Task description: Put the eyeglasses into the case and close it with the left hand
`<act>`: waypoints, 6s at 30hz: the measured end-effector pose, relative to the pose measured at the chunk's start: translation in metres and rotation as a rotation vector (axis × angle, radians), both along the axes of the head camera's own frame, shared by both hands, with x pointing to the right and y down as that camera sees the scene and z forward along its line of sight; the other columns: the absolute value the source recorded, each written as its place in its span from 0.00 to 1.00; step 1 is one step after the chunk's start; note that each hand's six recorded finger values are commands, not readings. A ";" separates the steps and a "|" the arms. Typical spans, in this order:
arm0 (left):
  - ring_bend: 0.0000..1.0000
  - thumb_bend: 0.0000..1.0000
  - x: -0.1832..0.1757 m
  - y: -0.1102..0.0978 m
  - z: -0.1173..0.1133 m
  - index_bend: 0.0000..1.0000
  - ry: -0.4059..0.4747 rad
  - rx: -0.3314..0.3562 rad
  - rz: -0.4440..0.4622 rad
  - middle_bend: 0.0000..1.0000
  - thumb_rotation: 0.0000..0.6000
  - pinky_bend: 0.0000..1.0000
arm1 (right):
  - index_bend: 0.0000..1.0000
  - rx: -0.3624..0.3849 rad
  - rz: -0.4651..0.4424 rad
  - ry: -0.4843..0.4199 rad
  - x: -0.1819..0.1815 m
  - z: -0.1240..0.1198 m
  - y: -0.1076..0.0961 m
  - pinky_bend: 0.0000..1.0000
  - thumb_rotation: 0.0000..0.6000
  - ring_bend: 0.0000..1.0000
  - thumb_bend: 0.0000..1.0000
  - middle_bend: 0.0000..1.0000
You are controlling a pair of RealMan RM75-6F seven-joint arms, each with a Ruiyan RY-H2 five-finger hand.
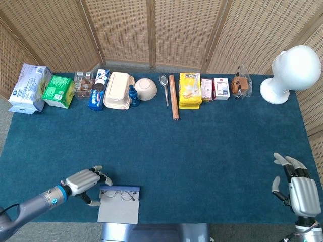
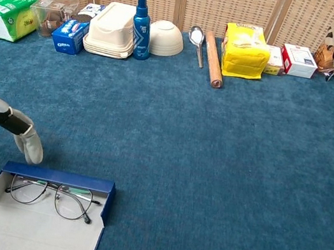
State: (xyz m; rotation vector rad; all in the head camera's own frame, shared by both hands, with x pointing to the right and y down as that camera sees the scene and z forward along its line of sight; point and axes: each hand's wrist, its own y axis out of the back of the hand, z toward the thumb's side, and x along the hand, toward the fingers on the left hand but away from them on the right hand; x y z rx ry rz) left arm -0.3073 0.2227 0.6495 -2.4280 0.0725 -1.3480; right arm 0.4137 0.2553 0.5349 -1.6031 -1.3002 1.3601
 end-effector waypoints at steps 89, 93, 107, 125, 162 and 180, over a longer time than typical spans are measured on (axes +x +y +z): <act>0.04 0.20 -0.004 0.025 -0.062 0.14 0.185 0.493 -0.089 0.12 0.78 0.00 | 0.11 0.000 -0.098 -0.032 -0.021 0.010 -0.018 0.20 0.84 0.17 0.69 0.29; 0.02 0.20 -0.018 0.048 -0.071 0.13 0.156 0.538 -0.093 0.09 0.78 0.00 | 0.10 0.008 -0.115 -0.034 -0.026 0.014 -0.025 0.19 0.84 0.15 0.66 0.28; 0.00 0.20 -0.058 0.116 -0.078 0.08 -0.029 0.619 -0.040 0.03 0.80 0.00 | 0.07 0.035 -0.220 -0.075 -0.054 0.028 -0.063 0.16 0.84 0.12 0.65 0.26; 0.00 0.20 -0.057 0.172 -0.054 0.05 -0.078 0.786 0.182 0.00 0.83 0.00 | 0.05 0.041 -0.319 -0.182 -0.077 0.035 -0.082 0.16 0.84 0.11 0.65 0.25; 0.00 0.22 -0.052 0.177 -0.041 0.00 -0.083 0.905 0.429 0.00 0.80 0.00 | 0.03 0.068 -0.371 -0.308 -0.087 0.016 -0.076 0.16 0.84 0.11 0.66 0.25; 0.00 0.22 -0.046 0.184 -0.030 0.00 -0.086 0.958 0.517 0.00 0.80 0.00 | 0.02 0.064 -0.388 -0.326 -0.088 0.012 -0.069 0.15 0.84 0.11 0.66 0.25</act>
